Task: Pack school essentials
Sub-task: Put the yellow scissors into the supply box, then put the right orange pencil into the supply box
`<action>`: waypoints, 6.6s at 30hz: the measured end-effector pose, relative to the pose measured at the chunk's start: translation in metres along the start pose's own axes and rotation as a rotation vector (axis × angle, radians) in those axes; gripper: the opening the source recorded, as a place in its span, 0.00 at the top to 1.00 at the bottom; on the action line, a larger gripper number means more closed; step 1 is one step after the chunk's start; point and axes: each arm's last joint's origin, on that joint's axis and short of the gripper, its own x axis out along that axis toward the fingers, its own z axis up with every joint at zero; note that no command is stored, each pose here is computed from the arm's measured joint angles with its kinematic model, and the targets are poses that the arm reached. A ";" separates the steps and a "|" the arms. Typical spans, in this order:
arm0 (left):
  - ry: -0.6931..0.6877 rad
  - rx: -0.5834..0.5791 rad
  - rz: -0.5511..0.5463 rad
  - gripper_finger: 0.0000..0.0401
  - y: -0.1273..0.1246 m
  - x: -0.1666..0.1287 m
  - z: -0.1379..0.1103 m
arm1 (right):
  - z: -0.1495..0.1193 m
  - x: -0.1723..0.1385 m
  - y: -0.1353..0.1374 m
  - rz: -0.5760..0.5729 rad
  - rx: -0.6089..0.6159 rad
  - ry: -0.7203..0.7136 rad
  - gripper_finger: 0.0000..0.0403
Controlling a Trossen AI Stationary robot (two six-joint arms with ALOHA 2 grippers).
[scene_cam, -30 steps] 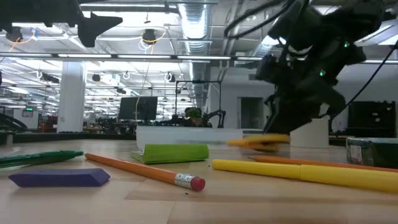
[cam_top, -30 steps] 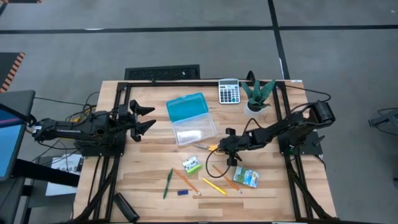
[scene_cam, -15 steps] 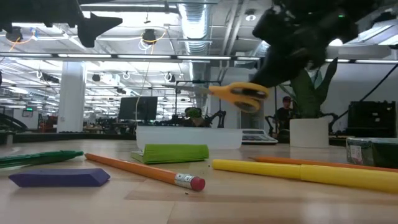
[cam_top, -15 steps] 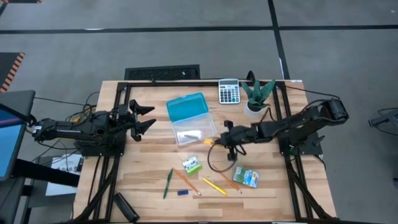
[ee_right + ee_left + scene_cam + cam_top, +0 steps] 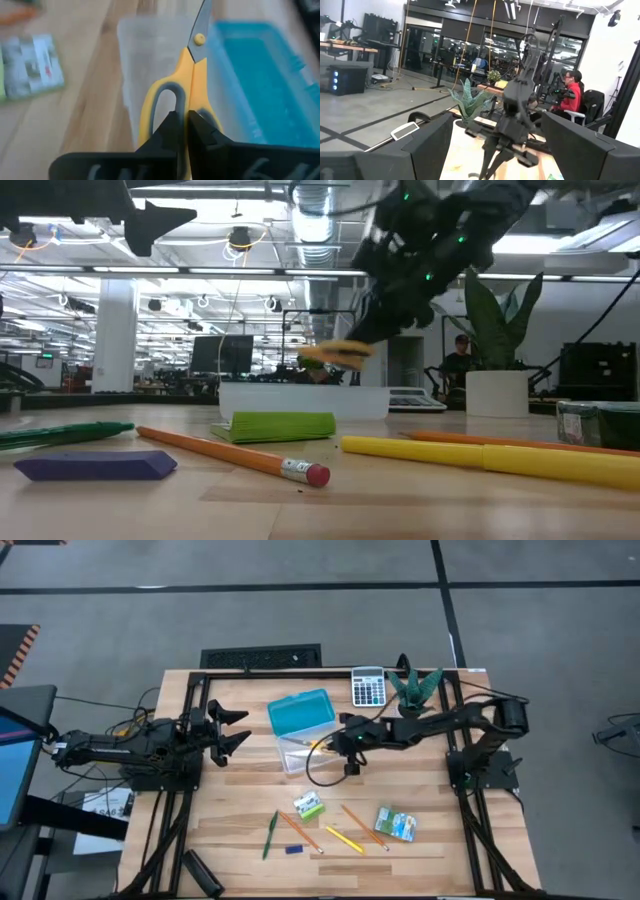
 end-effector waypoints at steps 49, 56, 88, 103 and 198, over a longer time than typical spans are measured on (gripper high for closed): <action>-0.005 0.035 0.024 0.25 0.001 0.000 0.000 | -0.039 -0.157 0.154 0.188 0.675 0.661 0.52; -0.004 0.026 0.025 0.25 0.001 0.000 0.000 | -0.048 -0.195 0.182 0.155 0.853 0.657 0.40; -0.006 -0.048 0.027 0.25 0.001 0.000 0.000 | -0.051 -0.049 0.247 0.126 0.652 0.226 0.44; -0.011 -0.020 0.046 0.25 0.001 0.000 0.000 | -0.041 -0.089 0.222 -0.086 0.528 0.182 0.44; -0.021 -0.039 0.101 0.25 0.003 0.000 0.001 | -0.165 -0.061 0.225 -0.189 0.434 -0.176 0.88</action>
